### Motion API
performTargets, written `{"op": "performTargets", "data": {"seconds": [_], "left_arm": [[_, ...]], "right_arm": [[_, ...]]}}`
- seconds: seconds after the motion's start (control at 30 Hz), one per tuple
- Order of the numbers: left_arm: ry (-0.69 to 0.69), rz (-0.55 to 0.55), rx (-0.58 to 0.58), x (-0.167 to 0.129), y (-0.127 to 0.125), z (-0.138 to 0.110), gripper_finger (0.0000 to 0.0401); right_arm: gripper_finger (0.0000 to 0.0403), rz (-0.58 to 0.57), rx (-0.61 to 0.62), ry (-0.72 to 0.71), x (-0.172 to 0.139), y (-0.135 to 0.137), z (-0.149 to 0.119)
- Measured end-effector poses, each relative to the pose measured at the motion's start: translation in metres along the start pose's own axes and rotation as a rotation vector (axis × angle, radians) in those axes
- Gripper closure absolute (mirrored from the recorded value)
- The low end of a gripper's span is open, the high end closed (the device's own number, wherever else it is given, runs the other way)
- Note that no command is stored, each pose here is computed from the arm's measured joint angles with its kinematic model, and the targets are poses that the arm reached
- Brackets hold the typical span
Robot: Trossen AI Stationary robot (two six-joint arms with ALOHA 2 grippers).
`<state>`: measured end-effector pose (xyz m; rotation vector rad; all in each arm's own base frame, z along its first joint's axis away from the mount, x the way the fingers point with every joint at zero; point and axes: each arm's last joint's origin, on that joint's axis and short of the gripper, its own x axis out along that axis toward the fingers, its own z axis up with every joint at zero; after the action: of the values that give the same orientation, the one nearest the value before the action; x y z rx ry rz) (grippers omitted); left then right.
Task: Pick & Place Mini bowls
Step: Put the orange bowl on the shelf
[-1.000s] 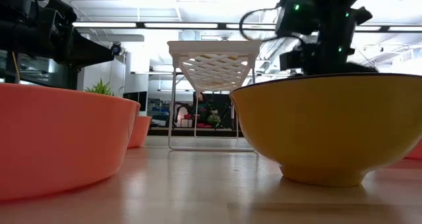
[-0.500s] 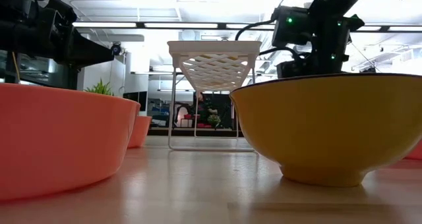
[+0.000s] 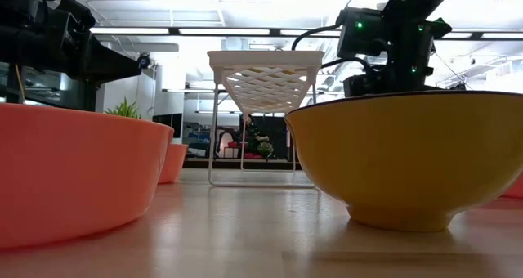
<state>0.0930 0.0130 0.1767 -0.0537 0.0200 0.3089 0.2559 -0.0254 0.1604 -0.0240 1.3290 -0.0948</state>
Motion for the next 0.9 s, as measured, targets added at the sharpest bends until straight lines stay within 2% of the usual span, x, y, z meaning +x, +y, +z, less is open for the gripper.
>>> {"op": "performTargets", "data": {"seconds": [0.33,0.6,0.9], "left_arm": [[0.000,0.000,0.000,0.000,0.000,0.000,0.0272],[0.000,0.000,0.000,0.000,0.000,0.000,0.0272],[0.000,0.000,0.000,0.000,0.000,0.000,0.0272]], "right_arm": [[0.0395,0.012,0.038,0.019,-0.001,0.000,-0.002],[0.0401,-0.001,0.145,0.082,-0.014,0.001,0.000],[0.0402,-0.013,0.126,0.114,-0.071,-0.002,0.027]]}}
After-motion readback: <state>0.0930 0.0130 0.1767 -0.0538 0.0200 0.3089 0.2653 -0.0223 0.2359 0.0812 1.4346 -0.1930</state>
